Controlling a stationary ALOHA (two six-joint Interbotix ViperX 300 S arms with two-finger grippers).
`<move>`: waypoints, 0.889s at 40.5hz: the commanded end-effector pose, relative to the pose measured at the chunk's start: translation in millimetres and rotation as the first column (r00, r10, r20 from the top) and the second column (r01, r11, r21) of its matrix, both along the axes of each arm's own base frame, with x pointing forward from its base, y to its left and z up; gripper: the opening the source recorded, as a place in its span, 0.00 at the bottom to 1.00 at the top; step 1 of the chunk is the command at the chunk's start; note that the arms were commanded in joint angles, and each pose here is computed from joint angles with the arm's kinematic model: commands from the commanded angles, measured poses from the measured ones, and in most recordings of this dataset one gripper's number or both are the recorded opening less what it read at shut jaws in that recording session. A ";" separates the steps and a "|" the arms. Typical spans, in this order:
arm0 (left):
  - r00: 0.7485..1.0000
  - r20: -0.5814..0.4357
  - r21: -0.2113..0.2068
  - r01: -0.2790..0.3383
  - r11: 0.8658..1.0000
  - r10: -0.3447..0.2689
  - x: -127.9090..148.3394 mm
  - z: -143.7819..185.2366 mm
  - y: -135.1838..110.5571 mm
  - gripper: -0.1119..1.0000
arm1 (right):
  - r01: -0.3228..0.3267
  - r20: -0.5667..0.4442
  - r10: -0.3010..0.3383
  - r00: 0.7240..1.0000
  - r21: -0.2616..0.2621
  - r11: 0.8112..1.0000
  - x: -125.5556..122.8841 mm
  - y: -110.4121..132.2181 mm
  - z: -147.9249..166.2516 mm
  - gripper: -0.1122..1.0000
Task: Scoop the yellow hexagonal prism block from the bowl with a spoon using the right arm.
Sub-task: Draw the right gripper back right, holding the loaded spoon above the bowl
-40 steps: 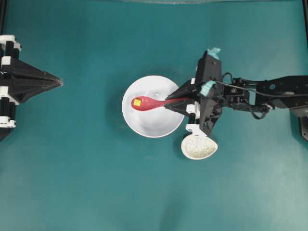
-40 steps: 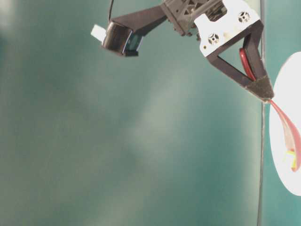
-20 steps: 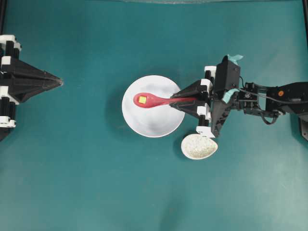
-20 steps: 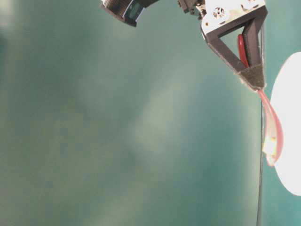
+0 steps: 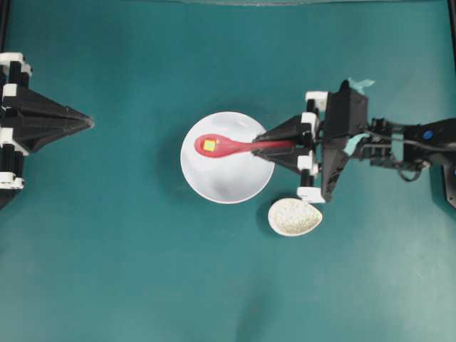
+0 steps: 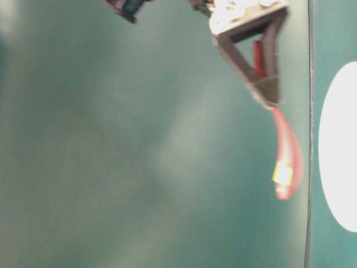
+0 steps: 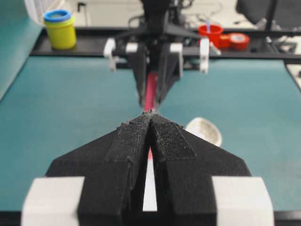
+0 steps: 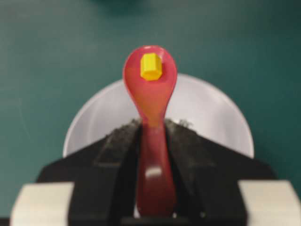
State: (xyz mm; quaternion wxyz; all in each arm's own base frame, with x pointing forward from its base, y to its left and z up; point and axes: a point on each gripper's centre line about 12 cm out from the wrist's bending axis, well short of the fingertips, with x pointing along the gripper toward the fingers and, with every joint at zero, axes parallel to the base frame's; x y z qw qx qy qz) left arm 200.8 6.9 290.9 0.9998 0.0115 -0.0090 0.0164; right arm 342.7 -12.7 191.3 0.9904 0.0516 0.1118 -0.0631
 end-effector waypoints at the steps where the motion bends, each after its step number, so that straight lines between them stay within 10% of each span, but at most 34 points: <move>1: 1.000 0.028 0.002 0.001 1.000 -0.001 2.2 11.0 0.0 0.10 | -0.014 0.059 0.015 0.998 -0.022 1.000 -1.3 0.8 32.8 0.31; 14: 1.000 0.029 0.013 -0.001 1.000 0.001 2.0 11.8 0.3 0.10 | -0.053 0.089 0.058 0.994 -0.061 0.997 -18.9 4.8 84.0 0.31; 36: 1.000 -0.003 0.012 -0.002 1.000 0.002 3.0 6.5 0.4 0.10 | -0.058 0.075 0.062 0.995 -0.055 0.997 -22.0 5.4 83.8 0.31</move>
